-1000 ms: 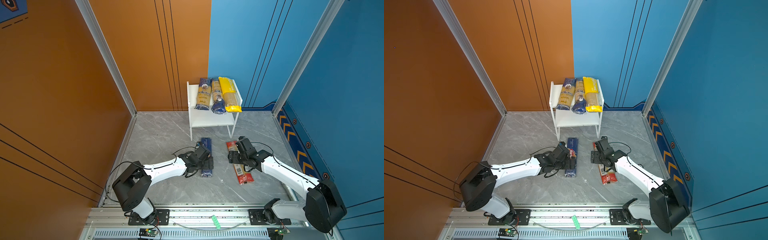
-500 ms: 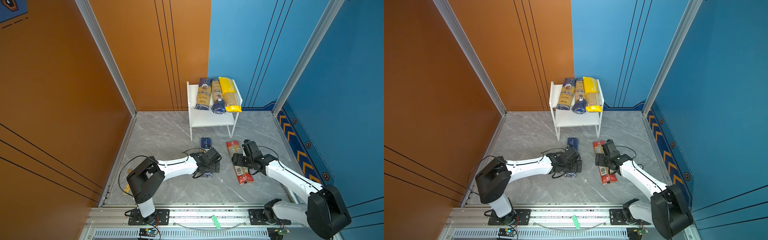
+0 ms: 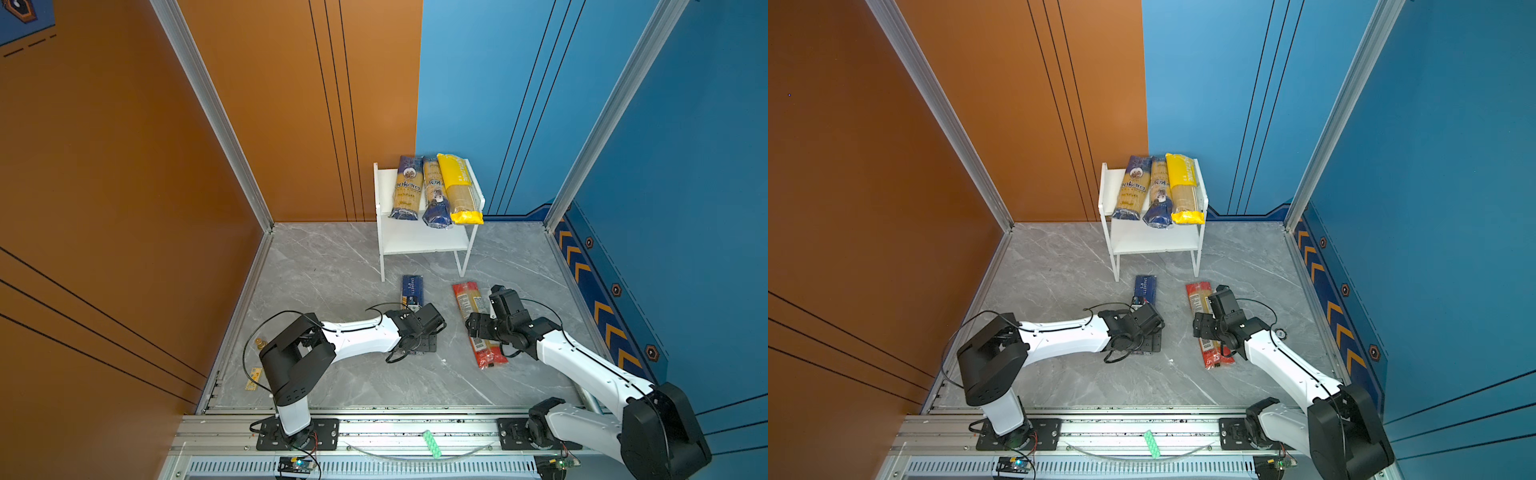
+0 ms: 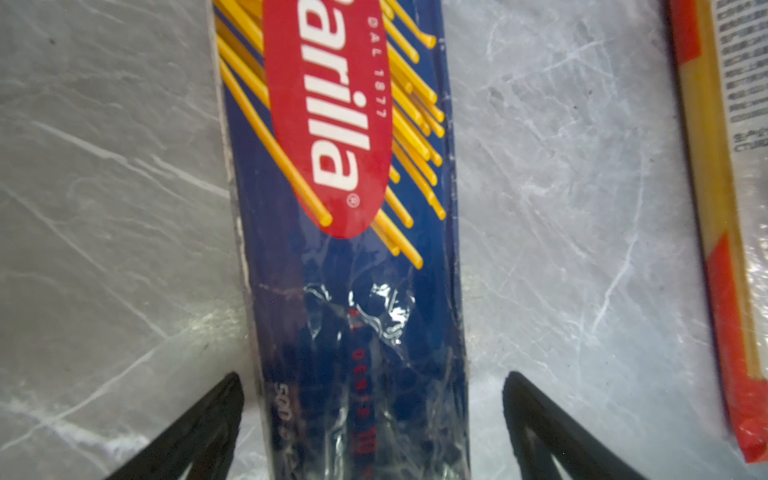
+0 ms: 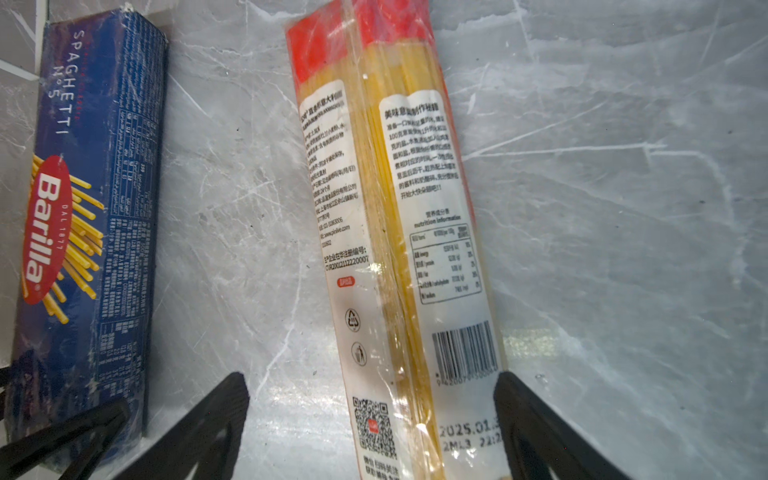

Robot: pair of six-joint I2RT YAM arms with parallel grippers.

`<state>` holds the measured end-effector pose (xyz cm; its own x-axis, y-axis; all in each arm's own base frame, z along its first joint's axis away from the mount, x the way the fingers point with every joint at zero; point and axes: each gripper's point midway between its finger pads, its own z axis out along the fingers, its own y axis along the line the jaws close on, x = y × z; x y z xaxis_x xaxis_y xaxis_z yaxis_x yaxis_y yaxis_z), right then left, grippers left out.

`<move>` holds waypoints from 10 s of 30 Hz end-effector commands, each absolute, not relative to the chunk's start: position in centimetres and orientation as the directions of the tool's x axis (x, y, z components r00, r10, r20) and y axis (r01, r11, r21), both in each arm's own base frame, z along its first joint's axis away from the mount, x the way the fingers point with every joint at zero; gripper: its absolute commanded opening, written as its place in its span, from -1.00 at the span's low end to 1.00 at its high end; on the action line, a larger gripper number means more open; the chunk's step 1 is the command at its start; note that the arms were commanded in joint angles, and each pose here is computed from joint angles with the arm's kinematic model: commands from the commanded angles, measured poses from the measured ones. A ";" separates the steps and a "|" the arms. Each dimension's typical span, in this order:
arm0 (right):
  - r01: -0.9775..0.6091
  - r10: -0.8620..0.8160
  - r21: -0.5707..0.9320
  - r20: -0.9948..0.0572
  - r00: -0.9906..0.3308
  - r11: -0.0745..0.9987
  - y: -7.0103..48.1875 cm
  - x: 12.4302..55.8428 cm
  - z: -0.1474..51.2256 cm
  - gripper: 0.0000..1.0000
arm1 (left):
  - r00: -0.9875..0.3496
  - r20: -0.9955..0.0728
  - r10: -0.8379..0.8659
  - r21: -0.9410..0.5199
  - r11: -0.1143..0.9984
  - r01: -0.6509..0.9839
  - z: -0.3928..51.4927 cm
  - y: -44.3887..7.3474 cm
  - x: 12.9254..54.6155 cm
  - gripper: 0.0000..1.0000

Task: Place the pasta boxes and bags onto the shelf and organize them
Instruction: 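Lower the left gripper over the Barilla box while the right moves over the red-capped bag, then close the left gripper on the Barilla box while the right closes on the red-capped bag, then lift the Barilla box upright with the left gripper toward the shelf, then carry the Barilla box to the shelf's lower tier with the left gripper, then push the Barilla box into the lower tier with the left gripper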

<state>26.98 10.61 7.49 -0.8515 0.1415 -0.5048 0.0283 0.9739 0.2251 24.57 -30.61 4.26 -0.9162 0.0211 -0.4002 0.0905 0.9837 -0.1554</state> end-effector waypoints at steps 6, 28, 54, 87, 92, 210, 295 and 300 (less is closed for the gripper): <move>0.044 0.159 0.234 -0.502 -0.850 0.971 10.1 26.3 6.9 0.81 | -0.922 -0.387 0.019 -0.094 0.994 0.060 3.1 -29.3 24.3 1.00; 0.059 0.165 0.227 -0.481 -0.861 0.972 9.9 26.2 6.0 0.82 | -0.932 -0.361 0.018 -0.058 0.997 0.042 1.5 -28.1 24.6 0.50; 0.075 0.178 0.229 -0.472 -0.863 0.971 9.7 26.3 6.1 0.82 | -0.892 -0.452 0.002 -0.073 0.997 0.039 3.6 -27.6 25.6 -1.00; 0.066 0.150 0.203 -0.434 -0.888 0.977 10.6 28.1 5.7 0.82 | -0.694 -0.717 0.065 -0.081 0.981 0.176 17.8 -27.2 26.2 -1.00; 0.064 0.146 0.197 -0.436 -0.888 0.978 10.6 28.3 5.7 0.82 | -0.685 -0.724 0.083 -0.099 0.970 0.222 19.2 -28.2 25.9 -1.00; 0.022 0.080 0.138 -0.433 -0.898 0.990 13.2 28.8 6.9 0.81 | -0.512 -0.837 -0.192 -0.189 0.980 -0.060 26.8 -25.6 46.3 -1.00; -0.001 0.048 0.116 -0.420 -0.906 0.993 14.0 28.5 6.0 0.82 | -0.580 -0.788 -0.207 -0.226 0.973 -0.041 23.7 -26.6 47.8 -0.10; -0.001 0.048 0.117 -0.418 -0.907 0.993 14.1 28.5 5.9 0.82 | -0.580 -0.788 -0.207 -0.227 0.973 -0.039 23.7 -26.7 47.8 -0.05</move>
<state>28.12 14.12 5.64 -0.9104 0.0438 -0.4113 -0.0116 0.9913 0.1313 46.10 -26.09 20.30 -0.6659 -0.1476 -0.7313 -0.0458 0.9865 -0.1575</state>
